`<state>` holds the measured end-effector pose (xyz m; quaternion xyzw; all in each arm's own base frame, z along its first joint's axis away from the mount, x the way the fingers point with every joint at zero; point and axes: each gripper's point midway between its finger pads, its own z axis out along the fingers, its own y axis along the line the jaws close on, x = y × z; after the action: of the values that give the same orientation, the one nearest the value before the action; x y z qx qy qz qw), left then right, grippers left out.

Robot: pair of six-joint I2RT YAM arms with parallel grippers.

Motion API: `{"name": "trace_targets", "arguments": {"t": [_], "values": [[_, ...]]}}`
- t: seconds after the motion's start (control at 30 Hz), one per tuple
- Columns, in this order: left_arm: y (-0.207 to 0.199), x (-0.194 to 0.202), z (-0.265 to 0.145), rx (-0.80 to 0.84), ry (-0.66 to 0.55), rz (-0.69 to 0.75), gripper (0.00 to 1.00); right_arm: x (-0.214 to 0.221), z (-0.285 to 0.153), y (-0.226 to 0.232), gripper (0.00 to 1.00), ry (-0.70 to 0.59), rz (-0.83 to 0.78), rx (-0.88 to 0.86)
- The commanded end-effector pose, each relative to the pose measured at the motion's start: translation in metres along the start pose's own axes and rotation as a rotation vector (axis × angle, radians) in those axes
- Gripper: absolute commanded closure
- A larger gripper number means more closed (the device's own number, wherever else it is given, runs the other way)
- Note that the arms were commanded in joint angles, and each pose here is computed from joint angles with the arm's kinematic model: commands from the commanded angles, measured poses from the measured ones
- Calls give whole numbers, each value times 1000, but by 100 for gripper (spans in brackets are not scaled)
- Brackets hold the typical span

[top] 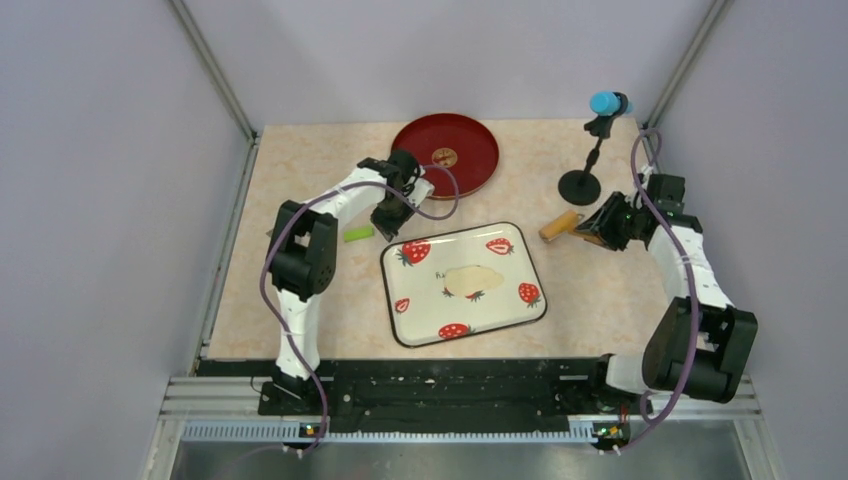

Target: Roll out the dumpling wrappers from the dough

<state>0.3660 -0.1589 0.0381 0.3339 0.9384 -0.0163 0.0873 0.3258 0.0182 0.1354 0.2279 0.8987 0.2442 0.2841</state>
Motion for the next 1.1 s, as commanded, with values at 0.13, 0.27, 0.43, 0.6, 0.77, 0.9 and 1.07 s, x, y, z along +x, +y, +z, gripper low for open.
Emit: {"name": "trace_targets", "arguments": {"t": [0.13,0.27,0.43,0.6,0.77,0.9,1.07], "values": [[21,-45,-2,-138,-93,11,94,-27,-4,-17,100,-182,70,-7],[22,-59,-39,-183,-178,-4,73,-25,3,-23,100,-210,86,-4],[21,-81,-116,-217,-453,-117,56,-18,8,-33,92,-187,90,23],[10,-82,-174,-150,-718,-279,28,-12,6,-43,69,-179,84,81],[-8,-66,-188,61,-792,-444,25,-6,6,-53,56,-160,88,128],[-15,-45,-172,208,-761,-593,25,-2,6,-57,49,-152,95,148],[-17,-22,-151,429,-726,-787,25,4,6,-64,39,-138,102,179]]}}
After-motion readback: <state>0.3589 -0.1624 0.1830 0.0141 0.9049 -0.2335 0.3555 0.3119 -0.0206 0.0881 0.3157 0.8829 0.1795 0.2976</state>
